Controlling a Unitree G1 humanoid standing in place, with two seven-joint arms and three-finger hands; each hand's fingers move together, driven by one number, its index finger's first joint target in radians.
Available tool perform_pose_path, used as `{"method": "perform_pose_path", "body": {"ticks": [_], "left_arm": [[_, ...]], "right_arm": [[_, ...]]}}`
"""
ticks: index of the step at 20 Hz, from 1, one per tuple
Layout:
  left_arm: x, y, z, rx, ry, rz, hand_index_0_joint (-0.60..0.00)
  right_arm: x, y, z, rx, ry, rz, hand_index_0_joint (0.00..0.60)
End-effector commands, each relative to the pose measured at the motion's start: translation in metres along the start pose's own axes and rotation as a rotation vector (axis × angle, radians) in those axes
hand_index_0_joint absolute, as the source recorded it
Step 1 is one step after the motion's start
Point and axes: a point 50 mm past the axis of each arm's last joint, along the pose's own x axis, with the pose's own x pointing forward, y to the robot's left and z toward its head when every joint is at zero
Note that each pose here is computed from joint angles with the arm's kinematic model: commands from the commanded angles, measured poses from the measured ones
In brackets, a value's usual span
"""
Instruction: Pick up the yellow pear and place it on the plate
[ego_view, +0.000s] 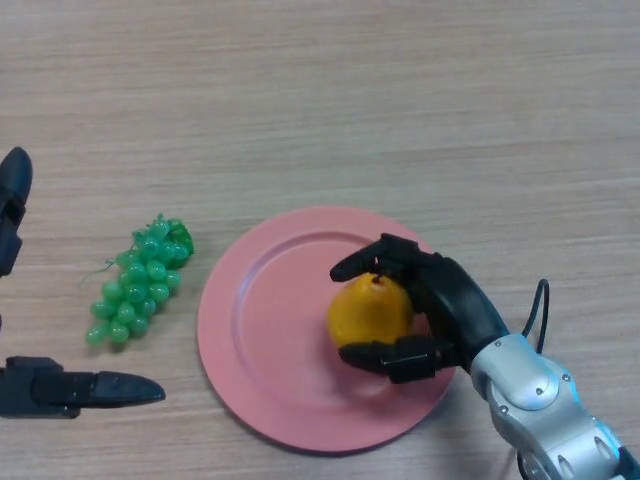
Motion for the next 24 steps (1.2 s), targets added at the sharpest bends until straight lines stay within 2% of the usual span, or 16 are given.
{"method": "perform_pose_path", "body": {"ticks": [1, 3, 5, 7, 8, 9, 10, 11, 15, 17, 22, 24], "left_arm": [[-0.002, -0.001, 0.028, 0.070, -0.211, 0.021, 0.000], [-0.001, -0.003, 0.026, 0.083, -0.202, 0.021, 0.000], [0.001, -0.005, 0.025, 0.088, -0.194, 0.015, 0.000], [0.002, -0.007, 0.024, 0.090, -0.193, 0.014, 0.000], [0.003, -0.009, 0.024, 0.093, -0.192, 0.015, 0.000], [0.005, -0.011, 0.024, 0.097, -0.193, 0.014, 0.000], [0.007, -0.017, 0.027, 0.108, -0.198, 0.013, 0.000], [0.008, -0.019, 0.027, 0.111, -0.203, 0.014, 0.000], [0.007, -0.017, 0.025, 0.143, -0.218, 0.043, 0.000], [0.008, -0.009, 0.023, 0.160, -0.203, 0.059, 0.000], [0.014, -0.004, 0.007, 0.140, -0.164, 0.044, 0.000], [0.018, -0.006, 0.002, 0.118, -0.167, 0.052, 0.000]], "right_arm": [[0.007, -0.009, 0.035, -0.001, -0.197, -0.033, 0.600], [0.006, -0.006, 0.032, -0.022, -0.175, -0.016, 0.600], [0.006, -0.004, 0.039, -0.020, -0.199, 0.000, 0.600], [0.007, -0.003, 0.041, -0.034, -0.219, 0.007, 0.400], [0.006, -0.002, 0.043, -0.043, -0.239, 0.015, 0.249], [0.005, 0.000, 0.046, -0.044, -0.251, 0.023, 0.150], [0.002, 0.002, 0.056, -0.024, -0.274, 0.041, 0.000], [0.000, 0.001, 0.060, -0.014, -0.278, 0.044, 0.000], [-0.012, -0.003, 0.082, 0.015, -0.363, 0.042, 0.000], [-0.022, -0.011, 0.095, 0.033, -0.430, 0.026, 0.000], [-0.063, -0.048, 0.116, 0.129, -0.503, -0.043, 0.000], [-0.081, -0.055, 0.120, 0.185, -0.529, -0.071, 0.000]]}}
